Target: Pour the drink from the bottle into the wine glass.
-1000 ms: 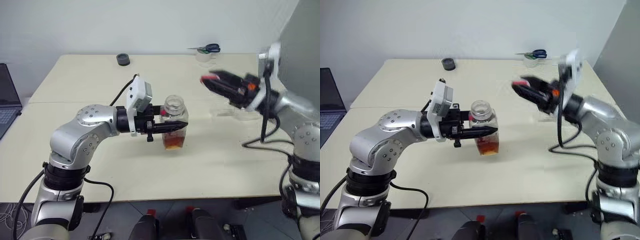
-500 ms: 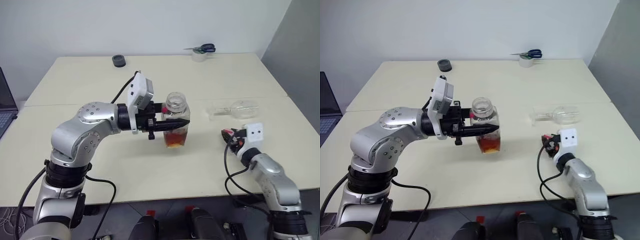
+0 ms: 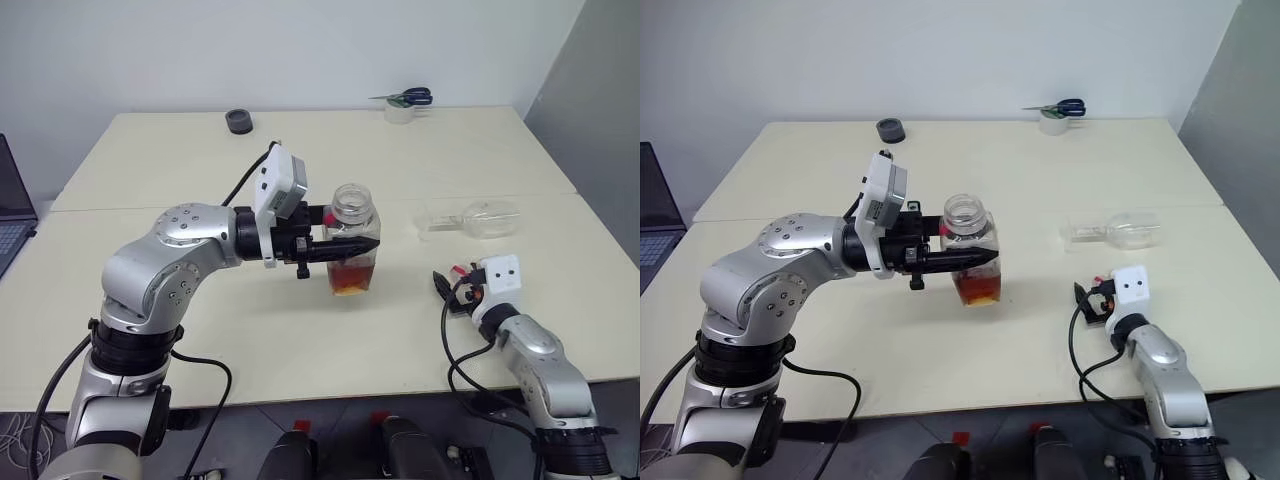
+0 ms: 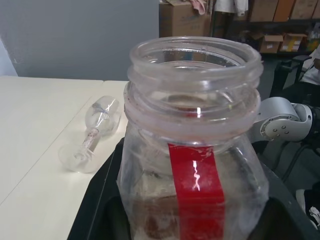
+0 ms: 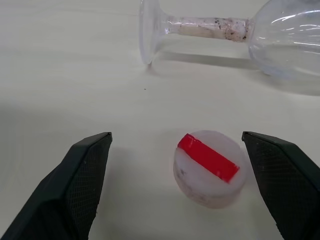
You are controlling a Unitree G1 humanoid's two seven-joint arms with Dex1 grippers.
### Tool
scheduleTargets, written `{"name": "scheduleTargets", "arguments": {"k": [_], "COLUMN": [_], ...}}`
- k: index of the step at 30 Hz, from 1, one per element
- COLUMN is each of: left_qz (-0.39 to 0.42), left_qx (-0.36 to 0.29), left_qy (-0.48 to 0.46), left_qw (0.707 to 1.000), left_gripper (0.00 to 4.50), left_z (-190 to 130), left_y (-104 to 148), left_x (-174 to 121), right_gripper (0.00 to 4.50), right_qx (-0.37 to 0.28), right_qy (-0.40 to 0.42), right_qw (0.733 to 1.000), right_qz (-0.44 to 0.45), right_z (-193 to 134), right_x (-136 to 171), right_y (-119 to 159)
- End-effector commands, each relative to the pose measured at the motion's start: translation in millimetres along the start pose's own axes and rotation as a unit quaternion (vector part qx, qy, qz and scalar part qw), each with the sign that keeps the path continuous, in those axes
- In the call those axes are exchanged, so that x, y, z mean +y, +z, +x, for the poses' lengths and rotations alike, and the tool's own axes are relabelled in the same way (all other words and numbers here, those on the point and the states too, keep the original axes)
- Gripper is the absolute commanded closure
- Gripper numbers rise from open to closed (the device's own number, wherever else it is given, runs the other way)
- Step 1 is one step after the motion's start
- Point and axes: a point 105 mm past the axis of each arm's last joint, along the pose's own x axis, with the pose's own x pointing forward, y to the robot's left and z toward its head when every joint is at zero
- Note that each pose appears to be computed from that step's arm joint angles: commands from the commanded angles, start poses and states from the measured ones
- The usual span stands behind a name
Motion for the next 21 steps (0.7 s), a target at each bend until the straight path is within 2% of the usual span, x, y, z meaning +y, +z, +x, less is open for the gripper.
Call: {"name": "scheduleTargets", "arguments": {"k": [1,4,8,10,13,17,21], "left_qz": [0.029,0.03,0.025,0.029,0.049,0.082,0.083], "left_qx": [-0.017,-0.018,-0.022,-0.026,-0.021,0.005,0.015], "left_qy": [-0.003,0.003,0.042,0.081,0.154,0.312,0.451], "left_qw": [0.999,0.999,0.999,0.996,0.987,0.946,0.888], "left_gripper": [2.64,2.64,2.64,2.64,2.64,2.64,2.64], "left_z": [1.8,1.9,-3.4,-8.7,-20.0,-50.0,-85.5], "left_y": [13.0,12.3,12.7,14.8,15.1,11.6,4.4], "left_x": [-3.0,-0.8,12.6,26.0,51.7,101.7,133.9], "right_gripper": [0.04,0.04,0.04,0.04,0.04,0.04,0.04], "right_qx": [-0.029,-0.032,-0.089,-0.121,-0.156,-0.172,-0.19], "right_qy": [-0.002,-0.001,0.027,0.064,0.174,0.327,0.415], "right_qw": [1.0,0.999,0.993,0.988,0.97,0.927,0.887], "right_qz": [-0.012,-0.042,-0.074,-0.066,-0.065,-0.064,-0.068], "right_z": [-1.8,-3.0,-9.4,-12.4,-21.8,-39.0,-47.6], "right_x": [-3.3,-4.5,-3.2,2.0,26.5,63.6,90.2], "right_y": [20.7,23.5,54.5,77.2,110.2,150.8,182.9]}}
